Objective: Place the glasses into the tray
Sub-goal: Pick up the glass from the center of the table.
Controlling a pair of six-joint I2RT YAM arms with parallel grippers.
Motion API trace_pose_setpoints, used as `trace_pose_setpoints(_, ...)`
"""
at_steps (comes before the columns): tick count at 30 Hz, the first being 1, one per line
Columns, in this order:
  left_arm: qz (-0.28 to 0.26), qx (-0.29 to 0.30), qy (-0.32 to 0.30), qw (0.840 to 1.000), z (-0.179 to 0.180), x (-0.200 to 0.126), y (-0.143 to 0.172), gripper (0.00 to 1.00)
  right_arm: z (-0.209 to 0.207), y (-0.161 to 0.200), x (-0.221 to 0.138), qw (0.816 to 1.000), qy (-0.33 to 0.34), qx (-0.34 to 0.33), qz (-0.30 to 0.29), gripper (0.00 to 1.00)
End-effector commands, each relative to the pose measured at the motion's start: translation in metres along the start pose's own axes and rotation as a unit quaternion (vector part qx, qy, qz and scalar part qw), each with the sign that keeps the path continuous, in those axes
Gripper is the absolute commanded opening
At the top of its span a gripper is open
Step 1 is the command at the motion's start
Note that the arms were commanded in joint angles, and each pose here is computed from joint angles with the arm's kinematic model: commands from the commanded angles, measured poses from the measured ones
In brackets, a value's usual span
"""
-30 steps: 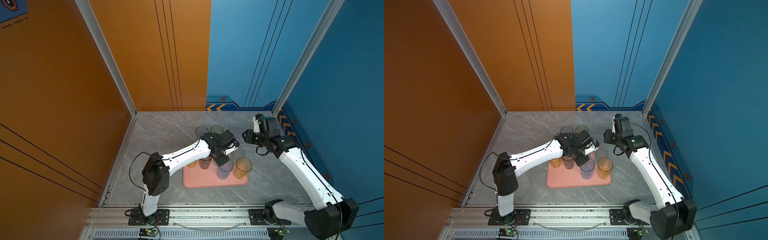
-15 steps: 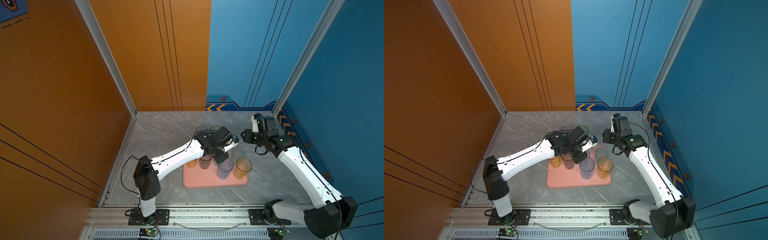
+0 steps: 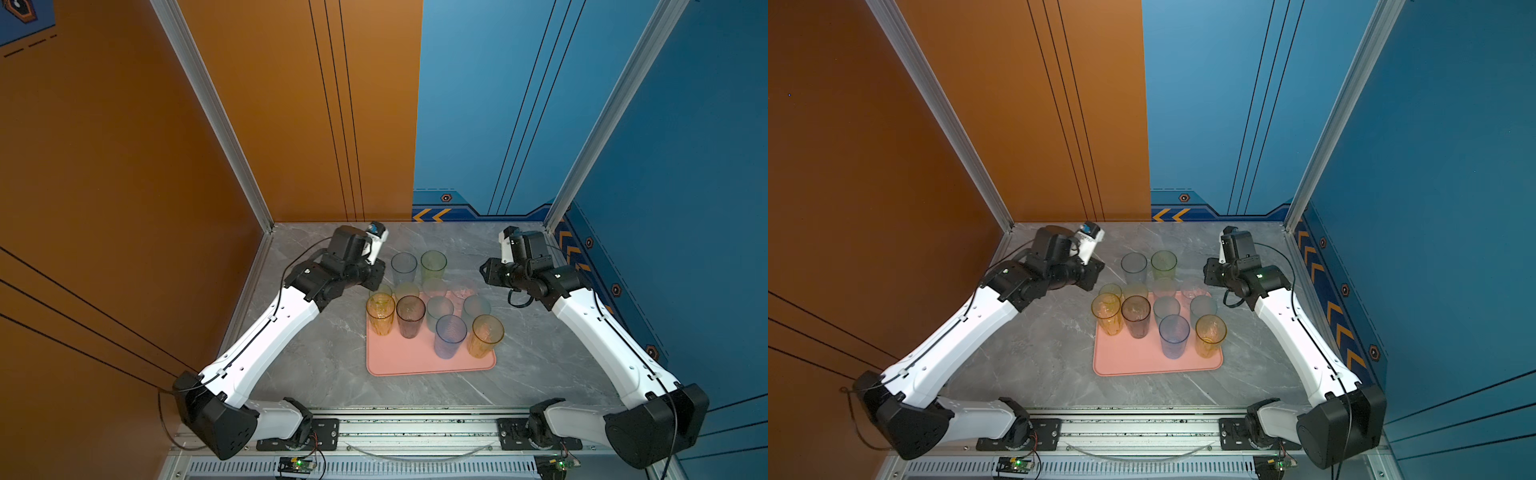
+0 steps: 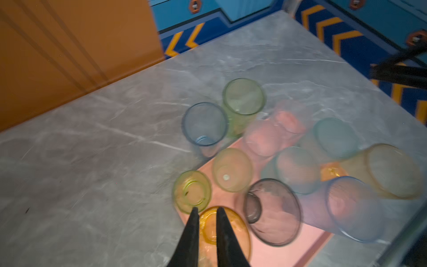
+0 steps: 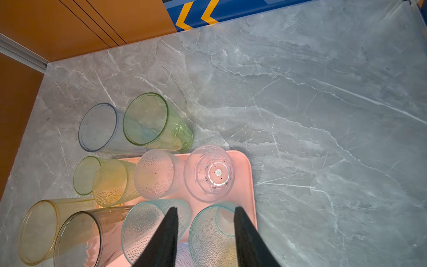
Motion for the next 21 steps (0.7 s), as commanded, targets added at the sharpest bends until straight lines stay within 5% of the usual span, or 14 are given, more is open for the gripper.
trace_pose_setpoints(1, 0.005, -0.076, -0.043, 0.996, 0.044, 0.012, 0.018, 0.16, 0.004, -0.002, -0.002, 1.000, 0.004, -0.018, 0.009, 0.39)
trace_pose_setpoints(6, 0.038, -0.138, -0.078, 0.987, 0.094, 0.029, 0.049, 0.16, 0.016, -0.006, 0.004, 0.999, -0.008, -0.037, 0.029, 0.31)
trace_pose_setpoints(21, 0.031, -0.136, -0.074, 0.987, 0.098, 0.035, 0.056, 0.16, 0.053, -0.024, 0.073, 0.990, -0.011, -0.092, 0.109, 0.23)
Point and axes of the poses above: each gripper's point midway between its finger pads, its own x axis out along the fingers, its own z axis along the line the jaws close on, y = z × x, the point moved 2 cm from there along -x, back along the fingers, and after that the axes turned 10 degrees about -x, right-handed, at the moved point
